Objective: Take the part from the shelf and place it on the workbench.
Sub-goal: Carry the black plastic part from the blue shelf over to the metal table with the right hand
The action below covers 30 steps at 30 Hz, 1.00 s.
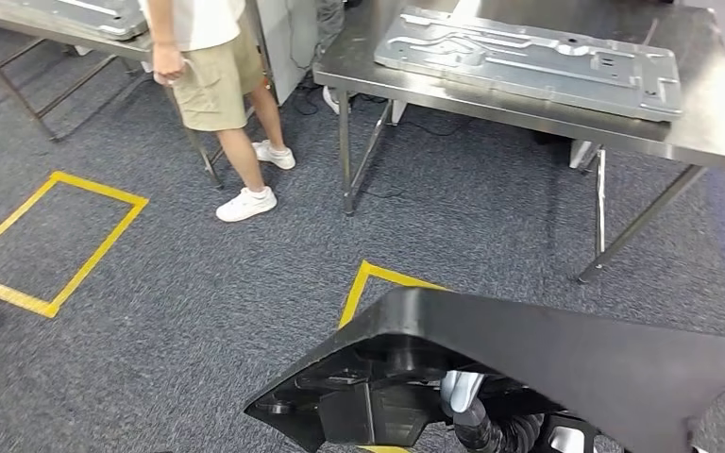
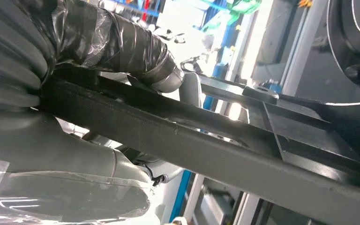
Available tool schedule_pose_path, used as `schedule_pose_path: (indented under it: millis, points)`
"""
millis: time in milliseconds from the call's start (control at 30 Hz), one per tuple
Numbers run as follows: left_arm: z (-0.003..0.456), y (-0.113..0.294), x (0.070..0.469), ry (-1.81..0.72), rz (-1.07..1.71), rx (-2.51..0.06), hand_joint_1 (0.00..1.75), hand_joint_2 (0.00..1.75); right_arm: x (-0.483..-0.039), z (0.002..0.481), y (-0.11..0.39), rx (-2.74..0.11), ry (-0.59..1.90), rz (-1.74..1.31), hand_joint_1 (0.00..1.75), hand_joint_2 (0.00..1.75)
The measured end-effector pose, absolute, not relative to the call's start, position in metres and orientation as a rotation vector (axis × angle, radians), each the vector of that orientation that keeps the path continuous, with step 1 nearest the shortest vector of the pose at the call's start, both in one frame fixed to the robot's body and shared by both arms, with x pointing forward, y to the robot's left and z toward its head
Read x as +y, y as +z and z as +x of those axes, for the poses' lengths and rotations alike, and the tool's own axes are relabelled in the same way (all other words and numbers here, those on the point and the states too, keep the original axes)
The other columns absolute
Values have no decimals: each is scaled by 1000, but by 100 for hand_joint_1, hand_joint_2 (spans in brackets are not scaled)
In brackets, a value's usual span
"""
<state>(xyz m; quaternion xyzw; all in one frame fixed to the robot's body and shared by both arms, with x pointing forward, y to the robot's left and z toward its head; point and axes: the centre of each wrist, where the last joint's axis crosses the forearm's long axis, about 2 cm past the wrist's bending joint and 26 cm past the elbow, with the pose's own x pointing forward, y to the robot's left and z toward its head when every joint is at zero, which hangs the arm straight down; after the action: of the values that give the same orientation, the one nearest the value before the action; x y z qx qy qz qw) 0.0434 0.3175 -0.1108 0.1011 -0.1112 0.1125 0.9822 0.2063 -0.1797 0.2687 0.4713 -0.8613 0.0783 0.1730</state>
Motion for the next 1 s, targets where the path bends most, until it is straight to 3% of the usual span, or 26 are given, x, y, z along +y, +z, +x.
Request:
schedule_pose_path:
  millis: [1000]
  points:
    - [41, -112, 309, 289, 157, -247, 0, 0, -192, 212, 260, -2418, 232, 1303, 173, 175]
